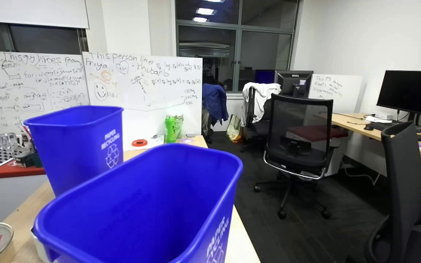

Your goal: Place the lid on the white pot

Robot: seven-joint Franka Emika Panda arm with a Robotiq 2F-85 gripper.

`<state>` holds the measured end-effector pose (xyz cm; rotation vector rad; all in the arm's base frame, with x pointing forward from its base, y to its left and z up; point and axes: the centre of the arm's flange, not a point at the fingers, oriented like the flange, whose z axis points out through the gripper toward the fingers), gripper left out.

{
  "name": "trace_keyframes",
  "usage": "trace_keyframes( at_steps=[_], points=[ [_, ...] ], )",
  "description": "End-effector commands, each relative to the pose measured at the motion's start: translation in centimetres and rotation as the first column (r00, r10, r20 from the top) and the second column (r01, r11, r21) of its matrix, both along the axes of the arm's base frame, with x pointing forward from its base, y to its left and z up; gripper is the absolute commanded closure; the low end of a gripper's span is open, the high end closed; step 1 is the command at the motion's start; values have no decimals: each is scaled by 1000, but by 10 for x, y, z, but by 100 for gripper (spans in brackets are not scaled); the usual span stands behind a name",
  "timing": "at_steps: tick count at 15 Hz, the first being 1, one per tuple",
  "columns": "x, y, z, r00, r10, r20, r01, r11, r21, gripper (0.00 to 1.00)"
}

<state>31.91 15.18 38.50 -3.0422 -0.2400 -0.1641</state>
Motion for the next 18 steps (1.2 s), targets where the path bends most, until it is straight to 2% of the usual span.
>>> trace_keyframes(
  at_steps=[1, 7, 8, 18],
  points=[
    [-2, 17, -43, 996, 80, 49, -81, 997, 20, 0],
    [0, 47, -90, 972, 205, 113, -207, 978, 8, 0],
    [12, 56, -66, 982, 169, 82, -170, 985, 7, 0],
    [15, 56, -66, 981, 169, 95, -170, 985, 4, 0]
  ],
)
